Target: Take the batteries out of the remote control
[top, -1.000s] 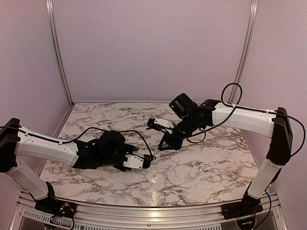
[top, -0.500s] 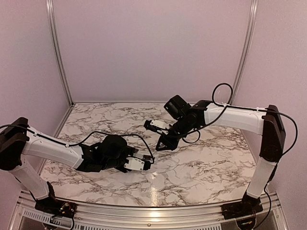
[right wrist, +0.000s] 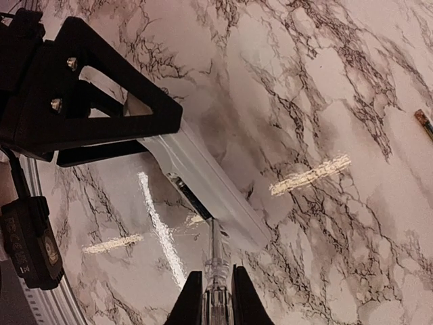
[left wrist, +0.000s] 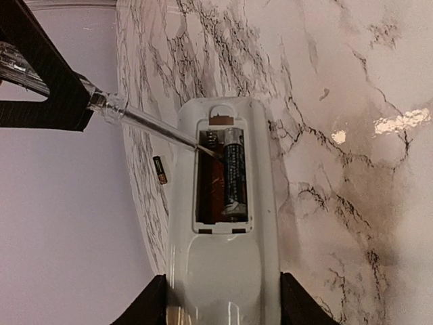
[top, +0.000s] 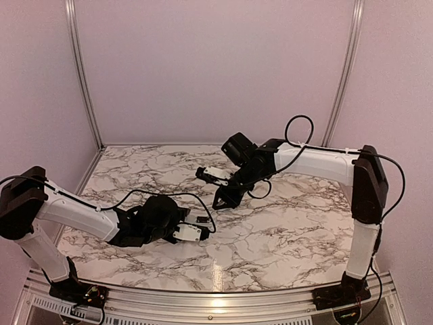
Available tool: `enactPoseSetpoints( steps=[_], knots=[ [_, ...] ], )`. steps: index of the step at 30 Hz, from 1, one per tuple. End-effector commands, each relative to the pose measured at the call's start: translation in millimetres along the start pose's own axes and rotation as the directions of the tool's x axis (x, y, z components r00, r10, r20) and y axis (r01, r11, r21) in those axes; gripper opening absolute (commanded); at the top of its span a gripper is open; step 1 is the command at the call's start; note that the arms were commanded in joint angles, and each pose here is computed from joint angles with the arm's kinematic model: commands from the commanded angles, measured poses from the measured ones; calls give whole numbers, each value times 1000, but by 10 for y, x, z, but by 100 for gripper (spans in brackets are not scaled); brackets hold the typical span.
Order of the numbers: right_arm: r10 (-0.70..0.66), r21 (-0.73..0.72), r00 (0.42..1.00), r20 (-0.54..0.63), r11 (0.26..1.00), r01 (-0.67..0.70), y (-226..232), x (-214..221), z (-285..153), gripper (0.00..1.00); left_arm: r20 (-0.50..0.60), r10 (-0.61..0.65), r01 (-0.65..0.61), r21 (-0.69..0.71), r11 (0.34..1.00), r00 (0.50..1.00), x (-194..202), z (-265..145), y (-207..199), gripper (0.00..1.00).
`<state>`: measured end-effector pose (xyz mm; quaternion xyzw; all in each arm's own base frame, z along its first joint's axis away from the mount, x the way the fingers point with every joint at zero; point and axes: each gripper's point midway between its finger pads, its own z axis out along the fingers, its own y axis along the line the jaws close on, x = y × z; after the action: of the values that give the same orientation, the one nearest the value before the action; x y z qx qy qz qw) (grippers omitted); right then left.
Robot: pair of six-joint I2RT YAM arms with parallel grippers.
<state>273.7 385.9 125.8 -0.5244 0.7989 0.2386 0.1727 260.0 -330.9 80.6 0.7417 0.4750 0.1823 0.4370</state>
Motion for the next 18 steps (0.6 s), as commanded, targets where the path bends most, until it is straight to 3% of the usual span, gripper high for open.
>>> enactPoseSetpoints(
  steps=[1,18],
  knots=[
    [31,22,999,-7,999,-31,-88,-127,109,0,71,-32,42,-150,988,997,-178,-75,373,0],
    [165,31,986,-20,986,-164,-152,-143,211,0,2,-28,27,-164,986,1000,4,-83,264,0]
  ],
)
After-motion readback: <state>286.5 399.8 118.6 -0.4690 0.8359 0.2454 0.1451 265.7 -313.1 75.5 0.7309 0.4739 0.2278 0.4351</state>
